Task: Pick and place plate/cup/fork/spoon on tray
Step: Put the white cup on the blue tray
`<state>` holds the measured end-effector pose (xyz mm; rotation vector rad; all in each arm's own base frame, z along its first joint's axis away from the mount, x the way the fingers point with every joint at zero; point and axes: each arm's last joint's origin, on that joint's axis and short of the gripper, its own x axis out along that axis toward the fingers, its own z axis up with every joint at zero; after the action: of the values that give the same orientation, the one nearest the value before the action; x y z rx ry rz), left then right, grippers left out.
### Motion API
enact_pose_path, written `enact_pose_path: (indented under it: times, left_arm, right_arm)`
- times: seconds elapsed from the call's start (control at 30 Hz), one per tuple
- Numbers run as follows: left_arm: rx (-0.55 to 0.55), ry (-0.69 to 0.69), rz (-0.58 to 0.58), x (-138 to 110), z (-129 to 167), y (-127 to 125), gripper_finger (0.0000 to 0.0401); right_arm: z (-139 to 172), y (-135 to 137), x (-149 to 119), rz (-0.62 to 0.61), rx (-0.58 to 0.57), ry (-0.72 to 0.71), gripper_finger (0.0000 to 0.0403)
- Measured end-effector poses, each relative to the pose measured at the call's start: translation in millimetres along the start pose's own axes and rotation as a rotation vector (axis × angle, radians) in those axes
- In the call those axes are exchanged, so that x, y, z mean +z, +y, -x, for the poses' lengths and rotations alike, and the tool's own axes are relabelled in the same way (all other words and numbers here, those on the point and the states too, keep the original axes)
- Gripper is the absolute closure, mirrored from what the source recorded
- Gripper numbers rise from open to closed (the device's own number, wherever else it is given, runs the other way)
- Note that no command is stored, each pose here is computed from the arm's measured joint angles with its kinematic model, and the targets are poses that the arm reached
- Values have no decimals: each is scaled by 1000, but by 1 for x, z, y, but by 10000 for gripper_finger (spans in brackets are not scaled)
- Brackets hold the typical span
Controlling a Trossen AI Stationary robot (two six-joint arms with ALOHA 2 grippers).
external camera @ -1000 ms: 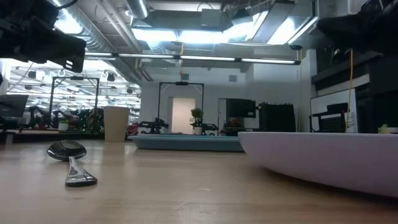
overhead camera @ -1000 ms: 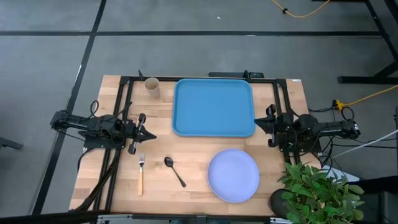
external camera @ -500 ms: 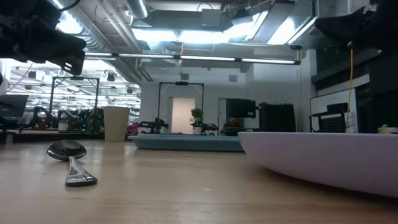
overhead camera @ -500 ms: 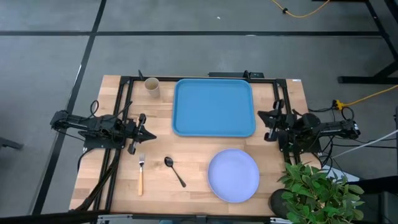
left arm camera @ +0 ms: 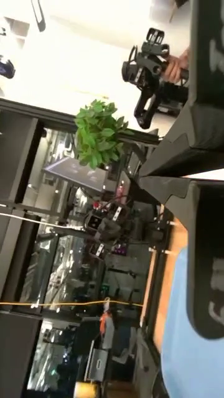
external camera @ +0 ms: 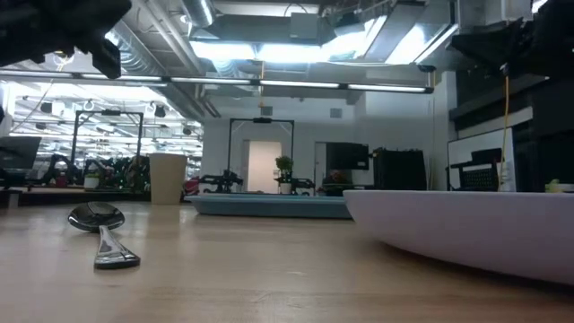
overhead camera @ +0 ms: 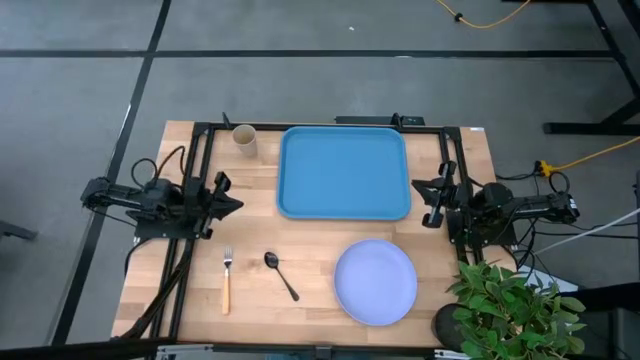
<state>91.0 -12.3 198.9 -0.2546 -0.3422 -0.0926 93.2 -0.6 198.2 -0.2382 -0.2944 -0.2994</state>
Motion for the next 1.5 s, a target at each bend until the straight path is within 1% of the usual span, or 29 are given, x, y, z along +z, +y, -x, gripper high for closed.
enact_pose_path:
  times: [0.07,0.2,0.37,0.53,0.6,0.7,0.8,0.93,0.97,1.07,1.17,1.23,1.37,1.5]
  left_arm:
    - [32,32,-5,-4,-1,1,401]
    - [103,39,-9,-5,-2,4,401]
    - [125,64,-21,-8,-3,5,401]
    - [174,94,-146,-11,-5,6,401]
    - [239,87,-156,-11,-5,8,401]
    - [372,46,-89,-10,-6,12,401]
    - [526,-19,-72,-6,-6,15,401]
    - [730,-31,-152,-5,-4,19,401]
    - [769,-27,-169,-5,-3,20,401]
    - [823,-28,-174,-6,-3,23,401]
    - [858,-67,-110,-6,-2,25,401]
    - [907,-97,-78,-5,-1,28,401]
    - [1009,-76,-124,-8,-1,35,401]
    - [1097,27,-199,-18,2,44,401]
  right_arm:
    - [0,-1,2,-6,-8,-24,372]
    - [0,-1,4,-10,-13,-40,372]
    - [0,-1,4,-16,-12,-39,372]
    - [0,-1,4,-10,-11,-40,372]
    - [0,-1,4,-10,-9,-40,372]
    - [0,-1,4,-17,-10,-41,372]
    - [0,-1,4,-18,-10,-42,372]
    - [0,-1,4,-24,-10,-43,372]
    - [0,-1,4,-43,-9,-42,372]
    - [0,-1,4,-97,-7,-38,372]
    - [0,-1,3,-119,-6,-35,372]
    - [0,-1,3,-118,-5,-32,372]
    - [0,-1,2,-115,-3,-24,372]
    - [0,0,0,-104,4,3,372]
